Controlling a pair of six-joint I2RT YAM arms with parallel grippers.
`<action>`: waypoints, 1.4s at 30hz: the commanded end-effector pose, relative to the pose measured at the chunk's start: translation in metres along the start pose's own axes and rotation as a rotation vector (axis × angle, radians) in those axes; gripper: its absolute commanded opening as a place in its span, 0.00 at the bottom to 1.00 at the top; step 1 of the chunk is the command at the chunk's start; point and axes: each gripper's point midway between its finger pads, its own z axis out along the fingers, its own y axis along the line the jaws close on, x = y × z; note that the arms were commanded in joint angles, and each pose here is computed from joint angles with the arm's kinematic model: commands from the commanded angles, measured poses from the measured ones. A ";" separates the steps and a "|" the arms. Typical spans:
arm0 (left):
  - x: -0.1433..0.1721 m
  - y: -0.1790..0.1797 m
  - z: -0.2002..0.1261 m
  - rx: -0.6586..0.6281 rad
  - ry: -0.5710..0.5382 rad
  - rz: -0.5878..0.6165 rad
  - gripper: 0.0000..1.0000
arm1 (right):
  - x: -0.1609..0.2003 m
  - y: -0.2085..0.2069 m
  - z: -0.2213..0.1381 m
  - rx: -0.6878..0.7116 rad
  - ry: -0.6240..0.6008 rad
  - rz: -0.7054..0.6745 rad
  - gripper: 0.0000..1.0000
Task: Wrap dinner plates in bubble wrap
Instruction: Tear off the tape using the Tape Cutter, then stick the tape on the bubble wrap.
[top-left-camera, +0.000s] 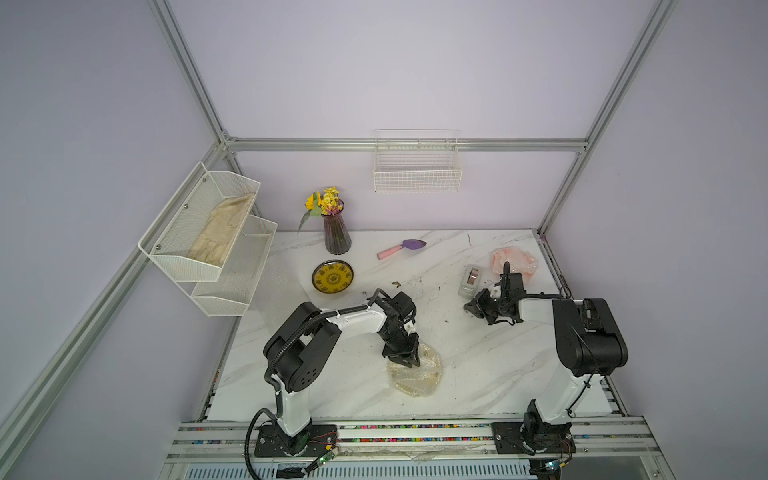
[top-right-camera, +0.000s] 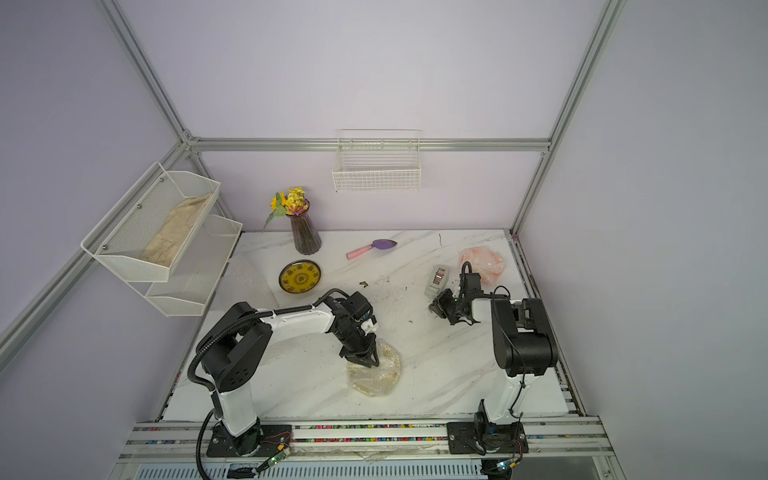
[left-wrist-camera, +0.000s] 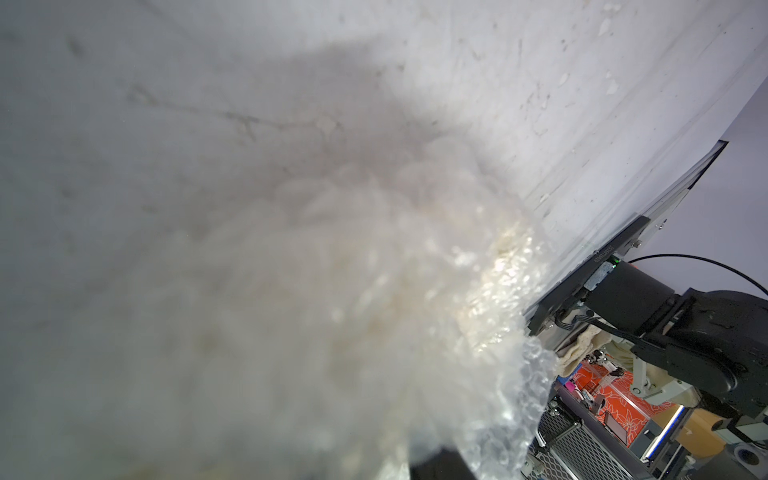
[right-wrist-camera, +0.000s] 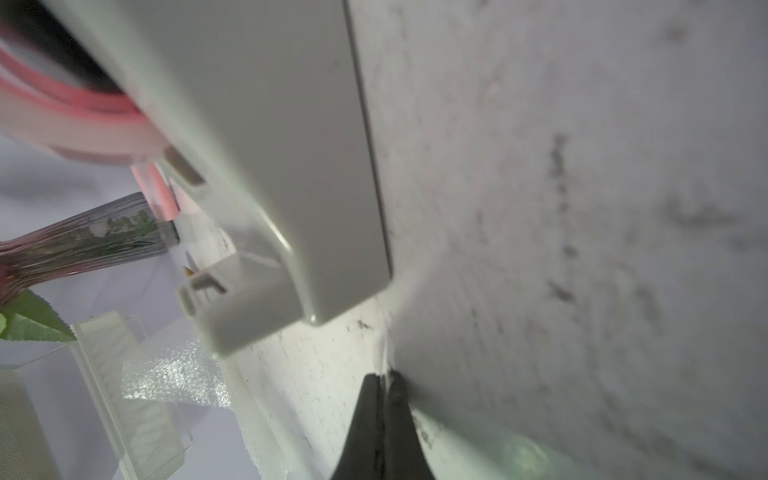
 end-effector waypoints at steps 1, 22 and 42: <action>0.023 0.051 0.030 -0.163 0.088 -0.077 0.27 | 0.010 -0.023 -0.016 0.171 -0.008 -0.016 0.00; -0.001 0.033 0.009 -0.152 -0.056 0.138 0.27 | 0.191 0.069 -0.154 -0.234 0.300 -0.486 0.00; 0.003 0.024 0.005 -0.109 -0.091 0.255 0.27 | 0.277 0.023 -0.081 -0.153 0.535 -0.483 0.00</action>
